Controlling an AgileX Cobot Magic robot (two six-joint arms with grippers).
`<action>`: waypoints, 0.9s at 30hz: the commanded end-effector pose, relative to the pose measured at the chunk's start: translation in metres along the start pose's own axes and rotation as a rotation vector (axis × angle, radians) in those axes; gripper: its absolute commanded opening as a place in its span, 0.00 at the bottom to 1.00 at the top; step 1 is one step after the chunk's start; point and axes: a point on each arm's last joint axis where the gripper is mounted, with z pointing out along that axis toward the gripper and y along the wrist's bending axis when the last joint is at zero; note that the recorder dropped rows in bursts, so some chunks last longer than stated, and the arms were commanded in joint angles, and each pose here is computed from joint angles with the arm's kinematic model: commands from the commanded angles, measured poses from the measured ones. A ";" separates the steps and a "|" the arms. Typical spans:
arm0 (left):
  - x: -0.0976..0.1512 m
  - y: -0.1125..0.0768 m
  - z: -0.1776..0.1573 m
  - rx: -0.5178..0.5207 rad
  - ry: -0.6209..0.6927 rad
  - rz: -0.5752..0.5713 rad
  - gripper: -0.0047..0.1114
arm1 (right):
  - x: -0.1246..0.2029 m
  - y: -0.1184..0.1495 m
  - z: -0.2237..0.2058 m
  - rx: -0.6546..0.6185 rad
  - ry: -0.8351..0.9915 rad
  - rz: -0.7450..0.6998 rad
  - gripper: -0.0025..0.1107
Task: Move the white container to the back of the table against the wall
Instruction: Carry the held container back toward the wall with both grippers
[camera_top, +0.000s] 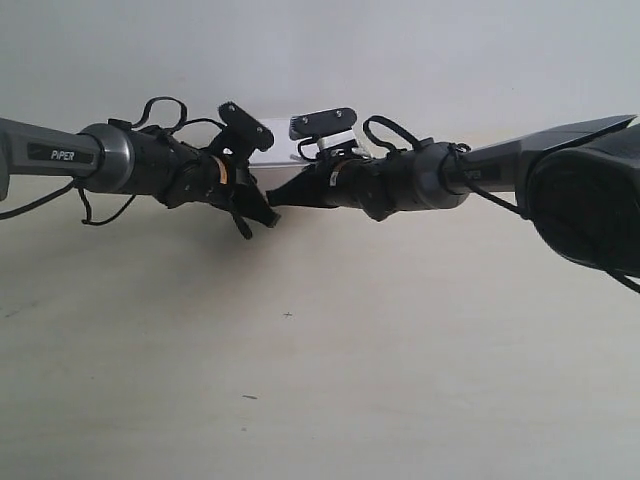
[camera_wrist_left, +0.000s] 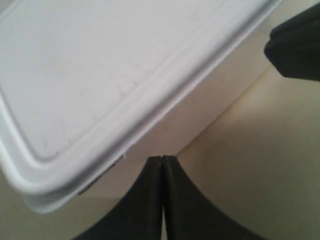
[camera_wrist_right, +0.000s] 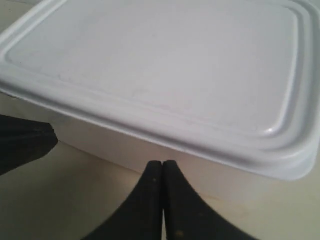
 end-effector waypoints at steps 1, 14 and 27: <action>-0.005 0.002 -0.001 -0.002 -0.045 -0.002 0.04 | -0.009 -0.006 0.000 0.006 -0.047 -0.032 0.02; -0.006 0.007 0.003 -0.001 -0.140 -0.012 0.04 | -0.012 -0.015 0.007 0.016 -0.106 -0.040 0.02; -0.008 0.007 0.020 -0.009 -0.173 -0.016 0.04 | -0.015 -0.016 0.006 0.019 -0.145 -0.083 0.02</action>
